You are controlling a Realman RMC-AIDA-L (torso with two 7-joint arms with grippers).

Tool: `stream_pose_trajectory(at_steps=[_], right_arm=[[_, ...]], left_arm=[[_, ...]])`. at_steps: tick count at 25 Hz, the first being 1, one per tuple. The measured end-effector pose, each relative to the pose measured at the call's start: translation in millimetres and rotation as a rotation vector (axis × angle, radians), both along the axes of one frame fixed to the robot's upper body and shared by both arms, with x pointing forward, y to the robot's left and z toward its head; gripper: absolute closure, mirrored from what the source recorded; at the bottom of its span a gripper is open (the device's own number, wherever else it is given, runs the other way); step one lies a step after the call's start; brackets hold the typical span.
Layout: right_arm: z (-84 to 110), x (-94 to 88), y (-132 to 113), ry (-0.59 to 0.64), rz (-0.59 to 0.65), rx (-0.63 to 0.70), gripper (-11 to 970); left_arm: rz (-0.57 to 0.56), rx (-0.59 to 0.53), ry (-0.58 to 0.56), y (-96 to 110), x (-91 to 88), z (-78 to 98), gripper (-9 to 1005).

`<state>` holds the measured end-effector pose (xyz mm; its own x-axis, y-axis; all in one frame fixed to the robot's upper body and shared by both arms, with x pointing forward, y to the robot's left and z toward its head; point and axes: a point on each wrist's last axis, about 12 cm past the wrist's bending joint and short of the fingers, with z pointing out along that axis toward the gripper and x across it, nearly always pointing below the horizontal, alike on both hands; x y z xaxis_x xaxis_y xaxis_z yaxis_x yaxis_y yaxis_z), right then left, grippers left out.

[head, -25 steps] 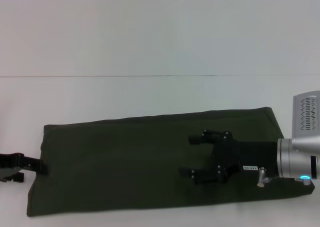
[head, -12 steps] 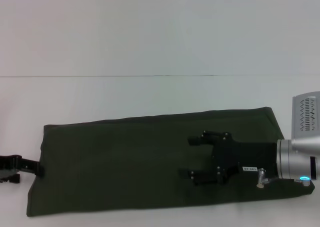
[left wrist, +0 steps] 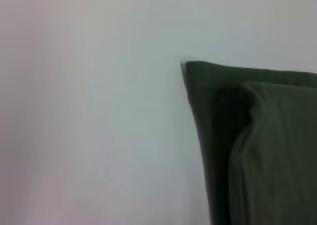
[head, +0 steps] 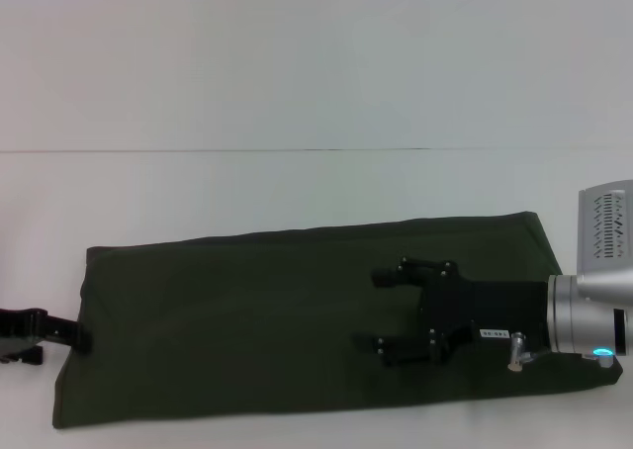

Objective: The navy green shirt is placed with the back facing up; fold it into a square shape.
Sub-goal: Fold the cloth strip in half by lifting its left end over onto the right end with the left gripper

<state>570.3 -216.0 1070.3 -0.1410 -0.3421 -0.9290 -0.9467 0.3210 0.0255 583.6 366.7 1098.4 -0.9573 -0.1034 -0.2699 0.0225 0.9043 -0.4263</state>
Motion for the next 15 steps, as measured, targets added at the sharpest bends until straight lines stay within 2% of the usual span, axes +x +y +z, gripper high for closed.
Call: stream_pose_trajectory(at_steps=[15], right_arm=[[0.5,0.6,0,-0.002,0.001,-0.001,32]], left_arm=[[-0.049,-0.018,0.026,-12,3.1,0.1,205]])
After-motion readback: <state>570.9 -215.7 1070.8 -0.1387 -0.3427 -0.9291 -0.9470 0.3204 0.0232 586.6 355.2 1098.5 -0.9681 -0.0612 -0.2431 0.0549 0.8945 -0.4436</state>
